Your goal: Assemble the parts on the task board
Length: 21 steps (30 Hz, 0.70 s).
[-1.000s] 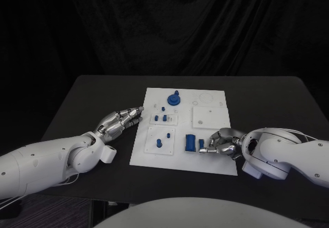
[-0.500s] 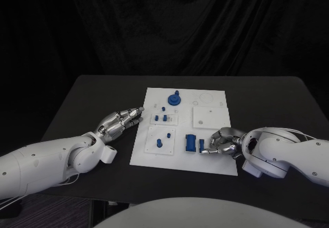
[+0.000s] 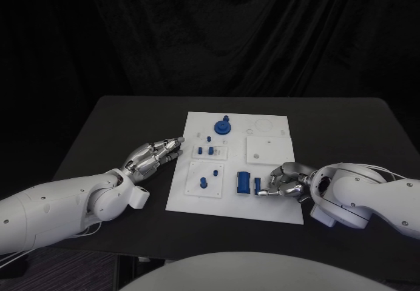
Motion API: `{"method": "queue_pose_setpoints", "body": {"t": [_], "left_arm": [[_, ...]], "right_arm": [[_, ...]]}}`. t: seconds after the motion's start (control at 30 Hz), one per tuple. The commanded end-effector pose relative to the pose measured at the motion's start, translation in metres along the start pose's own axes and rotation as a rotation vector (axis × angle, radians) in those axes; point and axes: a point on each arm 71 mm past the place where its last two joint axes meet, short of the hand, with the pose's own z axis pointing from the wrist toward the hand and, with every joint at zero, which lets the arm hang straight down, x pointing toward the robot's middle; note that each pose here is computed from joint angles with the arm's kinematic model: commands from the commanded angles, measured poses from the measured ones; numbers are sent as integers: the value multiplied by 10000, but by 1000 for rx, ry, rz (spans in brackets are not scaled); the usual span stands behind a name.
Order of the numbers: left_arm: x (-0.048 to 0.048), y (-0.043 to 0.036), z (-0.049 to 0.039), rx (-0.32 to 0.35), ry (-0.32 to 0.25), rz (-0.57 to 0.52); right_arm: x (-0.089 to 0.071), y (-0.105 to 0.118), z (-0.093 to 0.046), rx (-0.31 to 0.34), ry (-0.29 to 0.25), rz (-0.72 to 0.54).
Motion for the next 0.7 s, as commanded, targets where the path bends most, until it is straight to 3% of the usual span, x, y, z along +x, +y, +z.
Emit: {"method": "queue_pose_setpoints", "body": {"t": [0.03,0.13,0.33,0.5,0.6,0.7], "left_arm": [[17,-80,-14,115,-2,-8],[20,-100,-36,128,-11,-2],[83,-169,-95,150,-27,7],[155,-269,-84,184,-29,15],[183,-322,-66,203,-32,23],[210,-359,-37,224,-34,32]], "right_arm": [[-57,35,-43,-76,-95,49],[-149,53,-107,-150,-194,91],[-489,183,-284,-382,-449,143],[-675,267,-399,-536,-604,195],[-741,270,-419,-594,-640,241],[-790,244,-383,-627,-616,308]]}}
